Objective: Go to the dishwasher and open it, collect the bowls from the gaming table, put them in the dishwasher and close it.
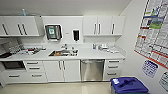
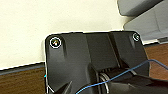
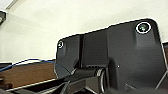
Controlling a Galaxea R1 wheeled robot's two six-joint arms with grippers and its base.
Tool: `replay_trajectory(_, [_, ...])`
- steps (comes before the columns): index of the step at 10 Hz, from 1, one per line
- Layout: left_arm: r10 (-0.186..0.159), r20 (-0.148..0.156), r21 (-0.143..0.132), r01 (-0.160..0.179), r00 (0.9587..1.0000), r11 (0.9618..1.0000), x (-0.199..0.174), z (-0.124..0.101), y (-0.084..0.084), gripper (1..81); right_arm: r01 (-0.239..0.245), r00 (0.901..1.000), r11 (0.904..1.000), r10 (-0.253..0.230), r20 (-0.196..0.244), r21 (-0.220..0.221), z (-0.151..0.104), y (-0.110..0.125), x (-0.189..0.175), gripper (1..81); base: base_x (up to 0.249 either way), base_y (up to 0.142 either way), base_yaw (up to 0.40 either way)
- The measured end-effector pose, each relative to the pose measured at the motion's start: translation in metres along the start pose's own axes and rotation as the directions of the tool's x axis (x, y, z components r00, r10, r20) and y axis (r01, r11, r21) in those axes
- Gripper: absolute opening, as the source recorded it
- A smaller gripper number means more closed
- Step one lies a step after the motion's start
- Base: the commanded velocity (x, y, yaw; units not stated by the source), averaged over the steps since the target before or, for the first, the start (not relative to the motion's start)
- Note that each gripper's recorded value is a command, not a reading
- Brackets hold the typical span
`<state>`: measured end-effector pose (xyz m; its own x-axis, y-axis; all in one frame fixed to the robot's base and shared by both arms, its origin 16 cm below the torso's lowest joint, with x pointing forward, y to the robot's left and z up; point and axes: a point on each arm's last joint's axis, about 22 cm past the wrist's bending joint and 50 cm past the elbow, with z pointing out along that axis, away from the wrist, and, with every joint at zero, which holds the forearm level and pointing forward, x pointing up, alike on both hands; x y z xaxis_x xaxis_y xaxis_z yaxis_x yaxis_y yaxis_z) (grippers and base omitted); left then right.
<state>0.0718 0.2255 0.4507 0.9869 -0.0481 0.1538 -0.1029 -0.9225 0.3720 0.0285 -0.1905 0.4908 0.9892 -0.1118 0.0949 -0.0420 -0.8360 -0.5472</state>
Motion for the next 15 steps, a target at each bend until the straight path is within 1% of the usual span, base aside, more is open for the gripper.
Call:
replay_trajectory(1, [0.000, 0.001, -0.004, 0.000, 1.0000, 1.0000, 0.0002, 0.0009, 0.0026, 81.1, 0.000, 1.0000, 1.0000, 0.000, -0.001, -0.002, -0.0008, 0.0016, 0.0015, 81.1, 0.109, 0.000, 0.000])
replay_trajectory(3, [0.000, 0.001, 0.000, 0.000, 1.0000, 1.0000, -0.0003, 0.0000, 0.0001, 81.1, 0.001, 1.0000, 1.0000, -0.001, -0.001, -0.004, -0.0014, 0.0028, 0.0016, 81.1, 0.109, 0.000, 0.000])
replay_trajectory(13, [0.000, 0.001, 0.000, 0.000, 1.0000, 1.0000, -0.0004, -0.0001, 0.0001, 81.1, 0.001, 1.0000, 1.0000, -0.001, -0.001, -0.002, -0.0007, 0.0015, 0.0016, 81.1, 0.109, 0.000, 0.000])
replay_trajectory(15, [-0.001, 0.003, -0.001, 0.001, 1.0000, 1.0000, -0.0020, 0.0001, 0.0007, 81.1, 0.001, 1.0000, 1.0000, -0.001, -0.001, -0.003, -0.0009, 0.0018, 0.0013, 81.1, 0.109, 0.067, 0.000])
